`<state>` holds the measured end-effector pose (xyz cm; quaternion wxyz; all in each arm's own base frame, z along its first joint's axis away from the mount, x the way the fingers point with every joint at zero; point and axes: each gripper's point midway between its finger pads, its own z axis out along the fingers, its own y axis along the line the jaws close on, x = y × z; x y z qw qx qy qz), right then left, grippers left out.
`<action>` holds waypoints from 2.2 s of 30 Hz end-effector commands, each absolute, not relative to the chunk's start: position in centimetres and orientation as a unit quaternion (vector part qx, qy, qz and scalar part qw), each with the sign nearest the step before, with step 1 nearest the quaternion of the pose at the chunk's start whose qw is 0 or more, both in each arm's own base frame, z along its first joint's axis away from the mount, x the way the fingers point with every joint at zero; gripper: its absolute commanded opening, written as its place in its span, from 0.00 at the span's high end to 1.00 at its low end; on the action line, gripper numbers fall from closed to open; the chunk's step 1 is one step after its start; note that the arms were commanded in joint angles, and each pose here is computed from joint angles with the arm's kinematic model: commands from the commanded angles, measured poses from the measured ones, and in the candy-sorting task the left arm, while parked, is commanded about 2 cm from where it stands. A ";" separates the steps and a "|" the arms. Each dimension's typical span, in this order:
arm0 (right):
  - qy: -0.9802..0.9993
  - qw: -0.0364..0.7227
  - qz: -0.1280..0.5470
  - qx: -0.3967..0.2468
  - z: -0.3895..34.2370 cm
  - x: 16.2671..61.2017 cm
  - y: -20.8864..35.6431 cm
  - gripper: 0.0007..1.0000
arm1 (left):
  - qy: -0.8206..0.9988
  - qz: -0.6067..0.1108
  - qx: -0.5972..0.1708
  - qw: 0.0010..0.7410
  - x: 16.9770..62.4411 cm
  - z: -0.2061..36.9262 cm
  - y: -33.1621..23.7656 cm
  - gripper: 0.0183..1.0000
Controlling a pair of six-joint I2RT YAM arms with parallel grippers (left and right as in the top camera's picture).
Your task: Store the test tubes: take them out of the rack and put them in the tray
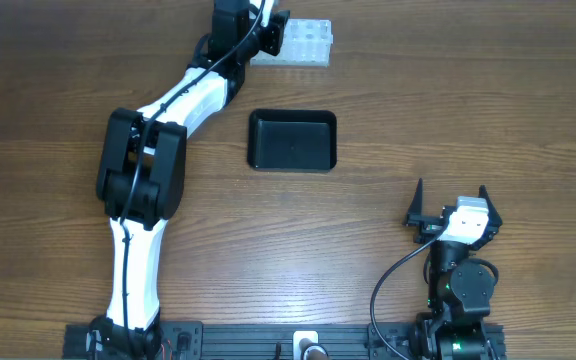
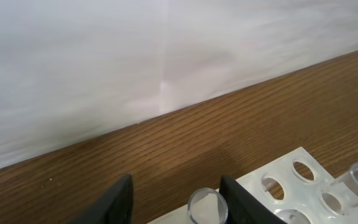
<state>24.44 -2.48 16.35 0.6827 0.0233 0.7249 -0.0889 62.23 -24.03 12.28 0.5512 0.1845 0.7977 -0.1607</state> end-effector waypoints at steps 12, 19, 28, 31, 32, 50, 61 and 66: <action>0.724 0.682 -0.097 0.028 16.2 24.4 -2.9 0.01 | 0.803 -0.162 0.197 0.539 61.8 10.6 -24.9 0.65; 0.724 0.682 -0.097 0.028 16.2 24.4 -2.9 0.01 | 0.803 -0.161 0.197 0.539 61.8 10.5 -24.9 0.74; 0.724 0.682 -0.097 0.028 16.2 24.4 -2.9 0.01 | 0.803 -0.162 0.197 0.539 61.8 10.5 -24.9 0.80; 0.724 0.682 -0.097 0.028 16.2 24.4 -2.9 0.01 | 0.803 -0.162 0.197 0.539 61.8 10.5 -24.9 0.81; 0.724 0.682 -0.097 0.028 16.2 24.4 -2.9 0.01 | 0.803 -0.162 0.197 0.539 61.8 10.5 -24.9 0.81; 0.724 0.682 -0.097 0.028 16.2 24.4 -2.9 0.01 | 0.780 -0.167 0.200 0.569 61.5 15.0 -25.5 0.86; 0.724 0.682 -0.097 0.028 16.2 24.4 -2.9 0.01 | 0.692 -0.150 0.167 0.686 58.4 33.6 -23.5 0.88; 0.724 0.682 -0.097 0.028 16.2 24.4 -2.9 0.01 | 0.681 -0.159 0.167 0.695 54.8 39.2 -23.0 0.86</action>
